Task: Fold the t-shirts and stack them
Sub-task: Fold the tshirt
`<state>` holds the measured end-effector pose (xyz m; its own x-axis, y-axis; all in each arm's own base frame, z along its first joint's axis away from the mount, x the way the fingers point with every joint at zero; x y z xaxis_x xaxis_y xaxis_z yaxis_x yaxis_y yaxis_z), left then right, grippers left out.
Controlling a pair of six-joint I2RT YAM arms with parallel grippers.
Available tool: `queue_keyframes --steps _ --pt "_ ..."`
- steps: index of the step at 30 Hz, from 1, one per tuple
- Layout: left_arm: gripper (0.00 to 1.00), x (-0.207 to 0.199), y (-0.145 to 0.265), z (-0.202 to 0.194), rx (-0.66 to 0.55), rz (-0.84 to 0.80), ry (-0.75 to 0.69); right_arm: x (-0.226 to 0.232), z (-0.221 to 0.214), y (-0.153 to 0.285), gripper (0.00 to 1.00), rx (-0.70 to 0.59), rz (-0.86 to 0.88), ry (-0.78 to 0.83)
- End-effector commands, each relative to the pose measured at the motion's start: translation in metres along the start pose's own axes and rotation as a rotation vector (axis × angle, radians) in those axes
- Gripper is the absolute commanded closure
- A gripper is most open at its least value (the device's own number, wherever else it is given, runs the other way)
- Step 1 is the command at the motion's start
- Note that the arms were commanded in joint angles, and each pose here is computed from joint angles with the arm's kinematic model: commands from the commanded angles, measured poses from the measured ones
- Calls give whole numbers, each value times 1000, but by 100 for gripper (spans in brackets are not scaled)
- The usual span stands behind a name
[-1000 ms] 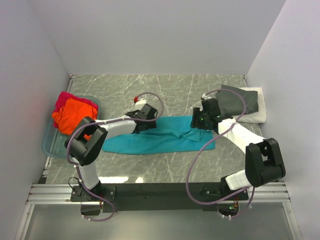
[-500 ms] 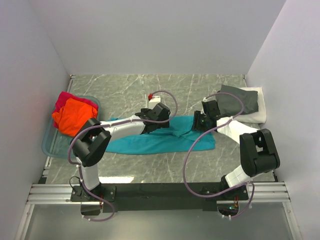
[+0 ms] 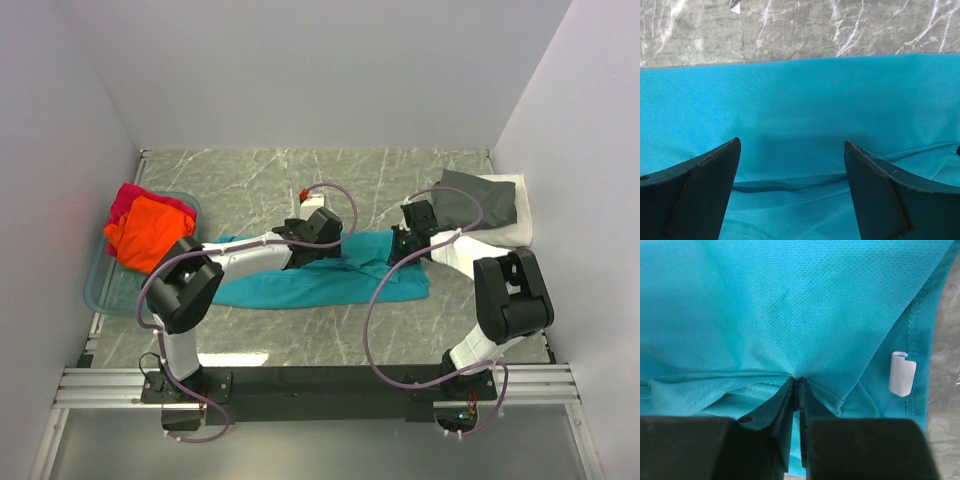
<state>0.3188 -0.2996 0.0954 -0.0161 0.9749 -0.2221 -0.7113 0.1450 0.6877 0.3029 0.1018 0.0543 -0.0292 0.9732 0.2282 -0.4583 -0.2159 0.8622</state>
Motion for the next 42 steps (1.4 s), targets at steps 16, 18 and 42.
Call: queue_keyframes --steps 16,18,42 --pt "10 -52 -7 11 5 -143 30 17 -15 57 84 -78 44 50" --pt "10 -60 -8 10 14 -165 36 19 -23 56 82 -56 41 64" --pt "11 -60 1 -50 116 -251 -75 -8 7 33 46 -95 -2 -57"
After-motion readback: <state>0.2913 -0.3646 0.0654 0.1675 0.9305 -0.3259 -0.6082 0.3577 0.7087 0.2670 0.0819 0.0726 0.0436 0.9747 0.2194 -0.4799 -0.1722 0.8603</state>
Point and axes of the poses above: each gripper's point midway between its finger pads, its own y axis back along the fingers, its own x axis along the line the jaws close on, z = x × y, the point moved 4 cm from there along y, back along the fingers, and after that the axes turned 4 degrees about y, right-handed, at the moved point
